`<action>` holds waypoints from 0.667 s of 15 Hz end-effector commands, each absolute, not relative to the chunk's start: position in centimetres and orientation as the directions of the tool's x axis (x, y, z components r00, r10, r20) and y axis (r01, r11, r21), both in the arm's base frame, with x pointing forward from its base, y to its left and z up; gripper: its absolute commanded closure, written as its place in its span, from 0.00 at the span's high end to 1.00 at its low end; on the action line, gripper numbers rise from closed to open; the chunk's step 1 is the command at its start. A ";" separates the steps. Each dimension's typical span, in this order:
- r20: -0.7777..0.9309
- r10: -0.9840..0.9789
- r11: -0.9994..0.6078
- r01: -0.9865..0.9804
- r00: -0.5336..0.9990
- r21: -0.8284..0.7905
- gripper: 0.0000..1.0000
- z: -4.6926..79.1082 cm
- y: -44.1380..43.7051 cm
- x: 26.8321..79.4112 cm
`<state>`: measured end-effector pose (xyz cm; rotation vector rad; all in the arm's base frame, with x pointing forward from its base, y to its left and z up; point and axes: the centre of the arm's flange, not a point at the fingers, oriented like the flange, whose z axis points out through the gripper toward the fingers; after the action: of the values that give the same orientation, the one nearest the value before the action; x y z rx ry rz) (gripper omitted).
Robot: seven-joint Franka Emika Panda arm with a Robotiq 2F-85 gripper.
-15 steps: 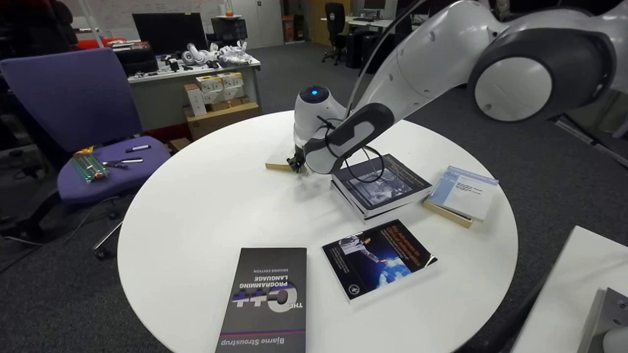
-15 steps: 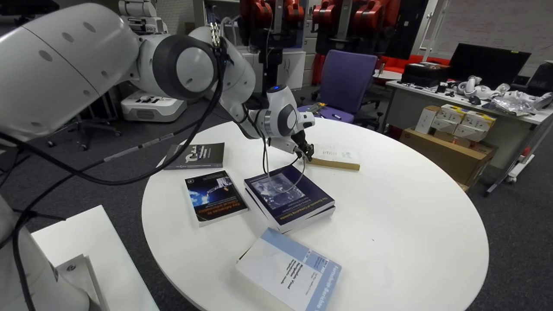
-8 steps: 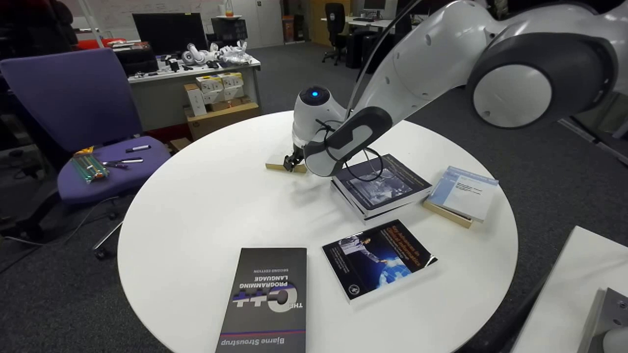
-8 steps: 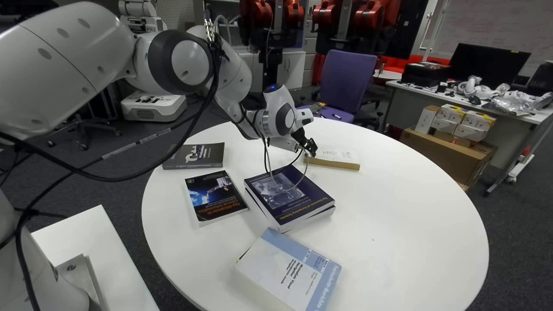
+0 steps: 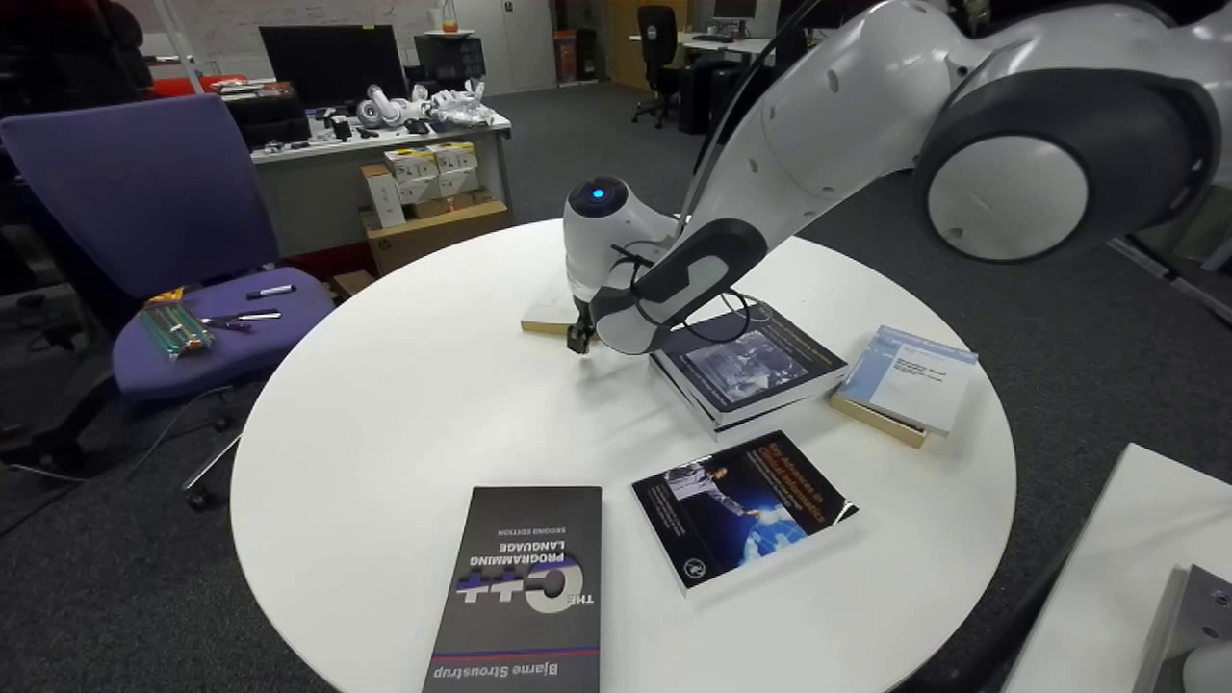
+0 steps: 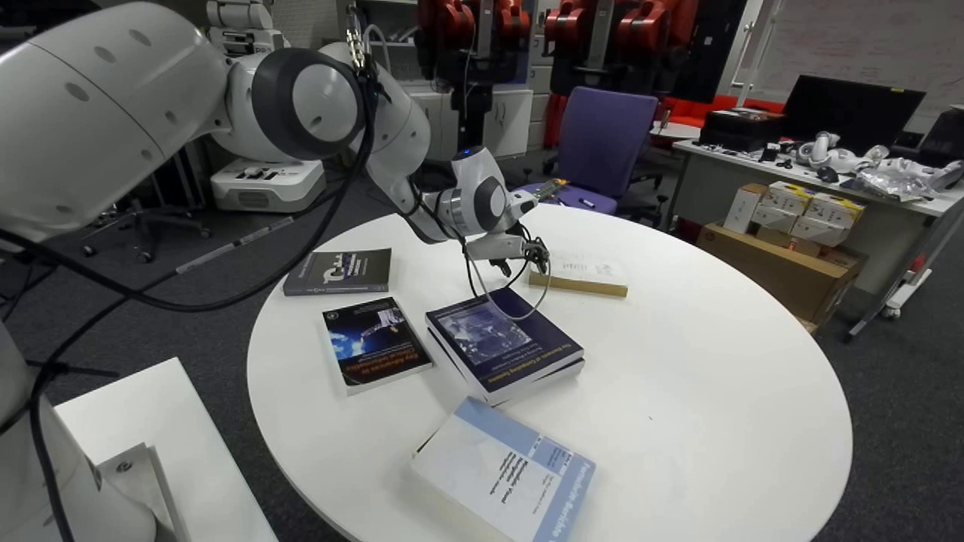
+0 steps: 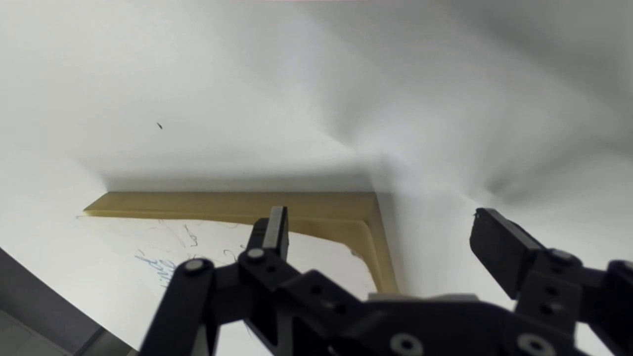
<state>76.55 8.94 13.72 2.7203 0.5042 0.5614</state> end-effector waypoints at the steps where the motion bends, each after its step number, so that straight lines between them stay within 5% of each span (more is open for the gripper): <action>1: 0.263 0.490 -0.821 0.338 0.831 0.461 1.00 16.2 9.0 75.8; 10: 0.193 0.617 -0.649 0.354 0.763 0.674 1.00 16.4 8.5 78.4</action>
<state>77.48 8.64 15.90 2.4205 0.7150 0.5484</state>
